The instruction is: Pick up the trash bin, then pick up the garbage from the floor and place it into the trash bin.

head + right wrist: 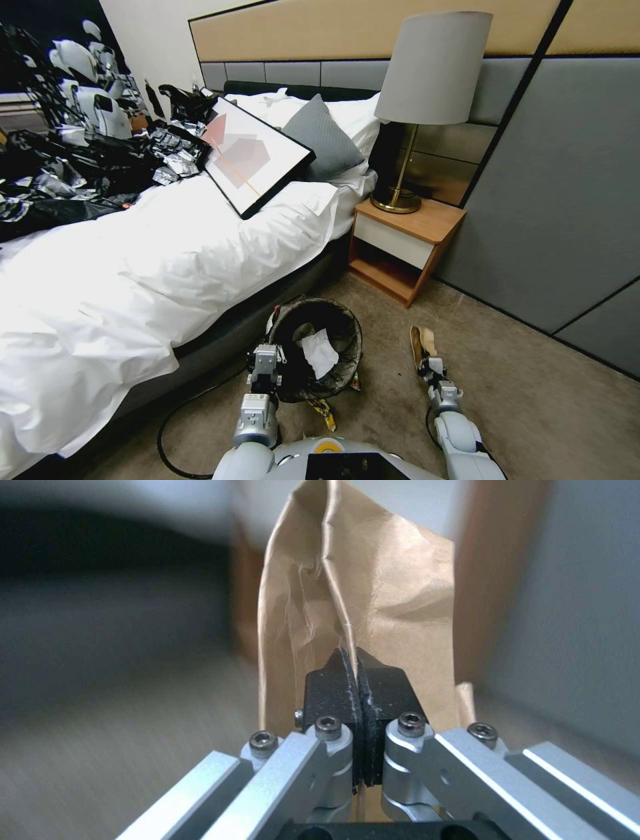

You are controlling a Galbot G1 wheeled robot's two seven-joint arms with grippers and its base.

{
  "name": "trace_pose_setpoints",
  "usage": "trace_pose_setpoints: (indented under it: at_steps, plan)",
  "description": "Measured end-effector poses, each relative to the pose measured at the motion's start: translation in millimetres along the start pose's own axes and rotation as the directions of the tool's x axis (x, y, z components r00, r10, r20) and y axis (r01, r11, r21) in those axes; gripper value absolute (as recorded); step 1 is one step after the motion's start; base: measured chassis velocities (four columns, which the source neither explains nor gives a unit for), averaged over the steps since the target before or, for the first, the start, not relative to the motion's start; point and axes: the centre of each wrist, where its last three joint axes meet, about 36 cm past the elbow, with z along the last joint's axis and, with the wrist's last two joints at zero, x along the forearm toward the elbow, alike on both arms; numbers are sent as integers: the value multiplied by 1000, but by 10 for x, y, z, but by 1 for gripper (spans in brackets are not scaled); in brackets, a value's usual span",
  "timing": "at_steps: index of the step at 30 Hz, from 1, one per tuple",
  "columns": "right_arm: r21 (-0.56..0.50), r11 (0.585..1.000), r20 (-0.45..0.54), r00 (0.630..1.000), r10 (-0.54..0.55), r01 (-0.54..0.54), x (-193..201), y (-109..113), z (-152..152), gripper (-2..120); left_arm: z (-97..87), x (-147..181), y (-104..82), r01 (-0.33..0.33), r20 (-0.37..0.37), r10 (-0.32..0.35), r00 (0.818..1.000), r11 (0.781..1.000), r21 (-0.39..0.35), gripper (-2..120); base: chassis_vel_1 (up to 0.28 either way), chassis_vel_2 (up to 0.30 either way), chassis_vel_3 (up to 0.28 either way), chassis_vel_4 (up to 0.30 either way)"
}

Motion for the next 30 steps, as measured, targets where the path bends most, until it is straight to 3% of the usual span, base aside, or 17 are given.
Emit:
trace_pose_setpoints:
  at_steps: [3,4,5,8,9,10,12,13,15,16,22,30]
  plan:
    - [-23,995,126,987,-97,100,13,161,-377,0,19,4,-14,-6,-5,6,1000,1000,-4,1,0,0,0,0]
    - [-21,985,206,965,-165,173,15,222,-553,0,31,6,-25,-9,-8,9,1000,1000,-5,1,0,0,0,0]
    - [-21,985,206,965,-165,173,15,222,-553,0,31,6,-25,-9,-8,9,1000,1000,-5,1,0,0,0,0]
    - [13,929,368,862,-349,370,34,313,-819,0,60,4,-42,-15,-13,15,1000,1000,-10,1,0,0,0,0]
    - [13,929,368,862,-349,370,34,313,-819,0,60,4,-42,-15,-13,15,1000,1000,-10,1,0,0,0,0]
    - [32,878,414,793,-447,478,76,353,-923,0,78,4,-49,-17,-16,17,1000,1000,-15,1,0,0,0,0]
    - [46,795,451,697,-557,605,123,406,-995,0,83,5,-60,-20,-17,20,1000,1000,-15,1,0,0,0,0]
    - [46,795,451,697,-557,605,123,406,-995,0,83,5,-60,-20,-17,20,1000,1000,-15,1,0,0,0,0]
    - [54,714,464,615,-637,698,159,480,-983,0,84,9,-79,-26,-16,26,1000,1000,-15,1,0,0,0,0]
    - [51,690,462,595,-657,722,174,521,-956,0,88,8,-82,-27,-17,26,1000,1000,-16,1,0,0,0,0]
    - [22,631,437,560,-704,776,267,734,-754,0,94,6,-91,-27,-17,27,999,999,-17,1,0,0,0,0]
    - [10,607,401,553,-730,795,392,917,-537,0,88,-3,-94,-27,-14,26,1000,1000,-16,1,0,0,0,0]
